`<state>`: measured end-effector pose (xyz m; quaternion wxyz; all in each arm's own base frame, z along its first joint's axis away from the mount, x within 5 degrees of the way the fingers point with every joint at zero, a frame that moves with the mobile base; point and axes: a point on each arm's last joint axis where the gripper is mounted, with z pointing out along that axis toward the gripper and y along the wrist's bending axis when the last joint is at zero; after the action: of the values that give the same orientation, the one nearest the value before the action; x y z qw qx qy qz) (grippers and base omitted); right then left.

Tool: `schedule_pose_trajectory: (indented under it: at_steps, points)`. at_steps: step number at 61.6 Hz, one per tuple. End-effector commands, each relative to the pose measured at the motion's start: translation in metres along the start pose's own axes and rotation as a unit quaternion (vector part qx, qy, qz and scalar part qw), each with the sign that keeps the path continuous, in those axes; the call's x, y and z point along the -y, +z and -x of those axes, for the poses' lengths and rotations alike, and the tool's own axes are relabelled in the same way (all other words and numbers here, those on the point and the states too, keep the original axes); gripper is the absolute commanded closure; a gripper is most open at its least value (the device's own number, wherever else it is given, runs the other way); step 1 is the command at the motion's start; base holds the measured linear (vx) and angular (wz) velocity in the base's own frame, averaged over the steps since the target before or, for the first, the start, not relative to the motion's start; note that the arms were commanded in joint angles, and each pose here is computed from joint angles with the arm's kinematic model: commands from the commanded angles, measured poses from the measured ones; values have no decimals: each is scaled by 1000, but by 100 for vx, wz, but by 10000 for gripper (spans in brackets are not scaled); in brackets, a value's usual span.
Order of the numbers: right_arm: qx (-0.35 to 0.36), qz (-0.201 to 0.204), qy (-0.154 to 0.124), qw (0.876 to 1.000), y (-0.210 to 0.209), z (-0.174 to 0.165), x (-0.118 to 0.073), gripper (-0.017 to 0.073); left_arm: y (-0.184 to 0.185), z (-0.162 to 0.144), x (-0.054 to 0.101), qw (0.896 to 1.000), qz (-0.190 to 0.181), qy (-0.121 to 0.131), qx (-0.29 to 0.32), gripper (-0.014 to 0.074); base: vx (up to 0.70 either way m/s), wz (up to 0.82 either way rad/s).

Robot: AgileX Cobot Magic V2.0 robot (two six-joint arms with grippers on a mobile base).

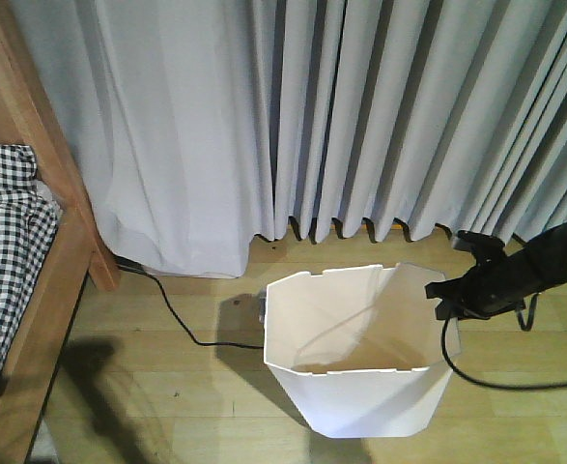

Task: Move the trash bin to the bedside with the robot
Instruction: 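Lower the bin onto the floor beside the bed with the right gripper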

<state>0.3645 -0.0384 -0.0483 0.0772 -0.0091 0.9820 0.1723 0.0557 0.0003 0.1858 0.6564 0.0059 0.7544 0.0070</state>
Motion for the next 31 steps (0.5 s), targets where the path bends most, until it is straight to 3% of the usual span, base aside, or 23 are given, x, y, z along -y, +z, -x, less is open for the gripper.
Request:
schedule_pose_trajectory:
  at_steps: [1, 31]
  points:
    - [16, 66, 15, 998, -11, 24, -11, 559, 0, 1, 0, 999, -2, -2, 32, 600, 0, 0]
    - [9, 84, 2, 996, 60, 47, 19, 548, 0, 1, 0, 999, -2, -2, 32, 600, 0, 0]
